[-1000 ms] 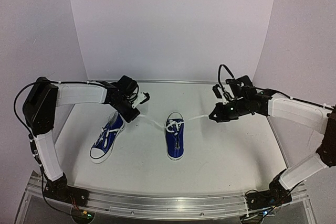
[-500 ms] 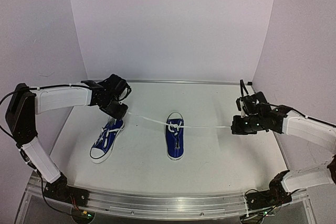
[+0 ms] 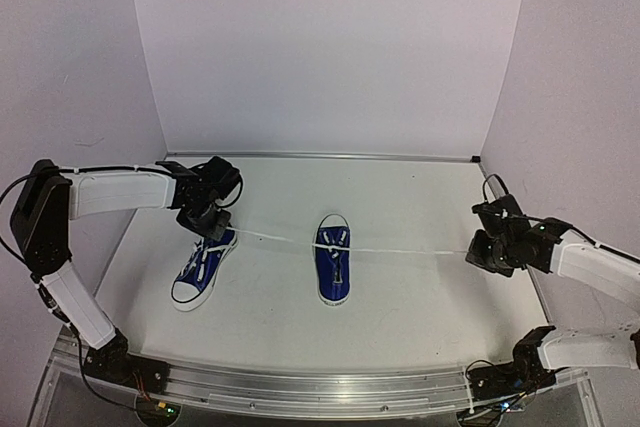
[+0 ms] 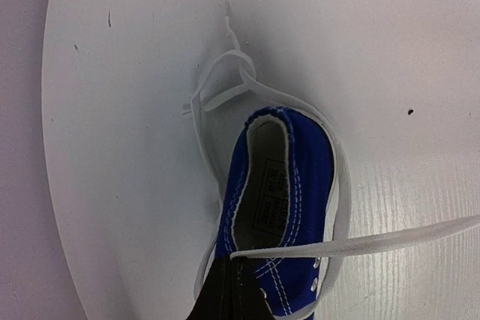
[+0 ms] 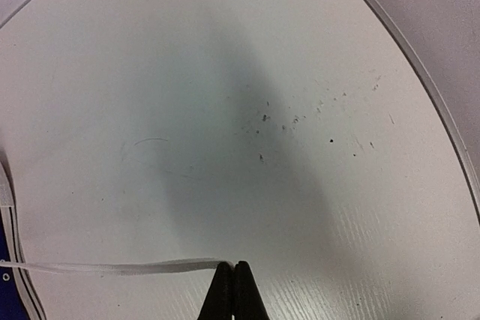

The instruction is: Tie the shoes

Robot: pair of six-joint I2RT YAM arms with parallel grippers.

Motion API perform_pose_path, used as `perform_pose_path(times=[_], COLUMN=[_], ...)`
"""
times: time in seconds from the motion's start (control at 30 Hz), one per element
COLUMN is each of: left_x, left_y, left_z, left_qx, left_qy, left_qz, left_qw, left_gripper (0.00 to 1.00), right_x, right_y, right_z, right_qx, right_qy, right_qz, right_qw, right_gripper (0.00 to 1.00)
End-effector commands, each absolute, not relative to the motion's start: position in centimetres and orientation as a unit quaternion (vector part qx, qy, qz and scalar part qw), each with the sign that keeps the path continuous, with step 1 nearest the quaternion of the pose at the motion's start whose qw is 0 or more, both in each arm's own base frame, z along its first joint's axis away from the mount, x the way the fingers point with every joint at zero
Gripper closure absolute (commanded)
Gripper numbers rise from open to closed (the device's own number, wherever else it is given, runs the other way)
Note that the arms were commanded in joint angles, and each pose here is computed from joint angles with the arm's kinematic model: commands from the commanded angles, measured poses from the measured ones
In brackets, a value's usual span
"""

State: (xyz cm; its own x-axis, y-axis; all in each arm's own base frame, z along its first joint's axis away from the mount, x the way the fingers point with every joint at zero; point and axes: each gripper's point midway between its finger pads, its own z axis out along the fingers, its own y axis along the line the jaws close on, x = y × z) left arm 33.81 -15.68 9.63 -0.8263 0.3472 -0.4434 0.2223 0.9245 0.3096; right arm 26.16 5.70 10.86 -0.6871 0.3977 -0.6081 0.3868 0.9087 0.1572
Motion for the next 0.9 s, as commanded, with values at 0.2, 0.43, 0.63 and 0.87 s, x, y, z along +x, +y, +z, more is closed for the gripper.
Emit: perform_pose_path(times=[0.2, 0.43, 0.63, 0.87], left_x=[33.0, 32.7, 30.9, 29.1], left_y=[-13.2, -16.5, -21.7, -22.8], left_z=[9.1, 9.0, 8.8, 8.0], left_qx=[0.124, 0.177, 0.267, 0.286], left_qy=[0.946, 0.948, 0.935, 0.938], left_qz=[0.173, 0.081, -0.009, -0.039], left_qw=[0.243, 0.253, 0.232, 0.192], left_gripper=[1.0, 1.0, 1.0, 0.7], right_x=[24.5, 26.4, 28.4, 29.3], right_y=[1.2, 4.5, 7.5, 9.4], right_z=[10.1, 8.2, 8.3, 9.0], right_qx=[0.331, 0.245, 0.178, 0.147], right_qy=[0.879, 0.92, 0.937, 0.94], right_qz=[-0.071, -0.033, 0.013, 0.054], right_qw=[0.336, 0.304, 0.299, 0.302], right_gripper=[1.0, 1.0, 0.98, 0.43])
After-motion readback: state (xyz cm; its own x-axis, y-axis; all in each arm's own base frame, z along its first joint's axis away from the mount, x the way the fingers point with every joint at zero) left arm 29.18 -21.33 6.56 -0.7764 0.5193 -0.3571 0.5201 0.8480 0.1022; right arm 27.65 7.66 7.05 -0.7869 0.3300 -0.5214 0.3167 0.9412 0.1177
